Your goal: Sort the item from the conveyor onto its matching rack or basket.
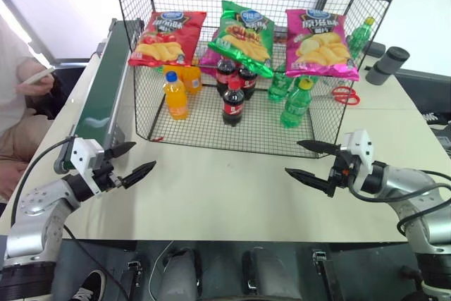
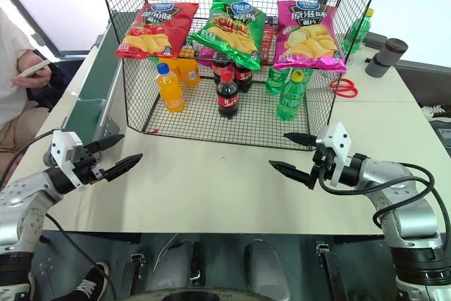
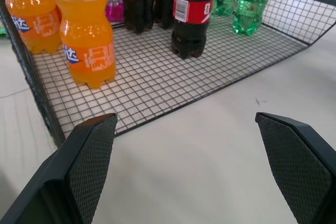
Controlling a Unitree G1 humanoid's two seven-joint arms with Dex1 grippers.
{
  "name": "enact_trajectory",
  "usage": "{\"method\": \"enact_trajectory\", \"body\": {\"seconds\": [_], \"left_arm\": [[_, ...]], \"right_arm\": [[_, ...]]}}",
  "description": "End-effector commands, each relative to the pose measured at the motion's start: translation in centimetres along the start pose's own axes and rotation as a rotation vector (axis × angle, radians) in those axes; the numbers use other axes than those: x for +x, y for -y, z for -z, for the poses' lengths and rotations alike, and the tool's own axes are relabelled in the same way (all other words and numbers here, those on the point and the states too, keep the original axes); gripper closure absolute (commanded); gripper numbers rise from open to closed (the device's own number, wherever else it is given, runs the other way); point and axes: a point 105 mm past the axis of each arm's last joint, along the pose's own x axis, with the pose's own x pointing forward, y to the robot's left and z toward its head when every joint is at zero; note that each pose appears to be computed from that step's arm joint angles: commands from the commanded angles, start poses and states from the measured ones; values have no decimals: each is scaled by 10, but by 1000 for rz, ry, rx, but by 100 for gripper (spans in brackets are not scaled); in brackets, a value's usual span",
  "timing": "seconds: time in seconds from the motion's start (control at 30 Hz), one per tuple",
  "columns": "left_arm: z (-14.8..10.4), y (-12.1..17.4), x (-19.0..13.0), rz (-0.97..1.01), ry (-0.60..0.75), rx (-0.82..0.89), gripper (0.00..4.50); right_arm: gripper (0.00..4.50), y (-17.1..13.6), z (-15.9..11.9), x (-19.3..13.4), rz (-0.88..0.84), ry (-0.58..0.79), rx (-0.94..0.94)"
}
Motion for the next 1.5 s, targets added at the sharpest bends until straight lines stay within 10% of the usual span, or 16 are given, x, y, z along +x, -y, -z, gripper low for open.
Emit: {"method": "enact_trajectory", "body": {"seconds": [0.03,1.5], "left_arm": [[-4,1,-4,34,8,43,0],[-17,-18,23,48,117,121,0]], "right_arm": [[22,5,-15,-3,32,70,-28],[22,29,-22,-2,150,116,-116]]}}
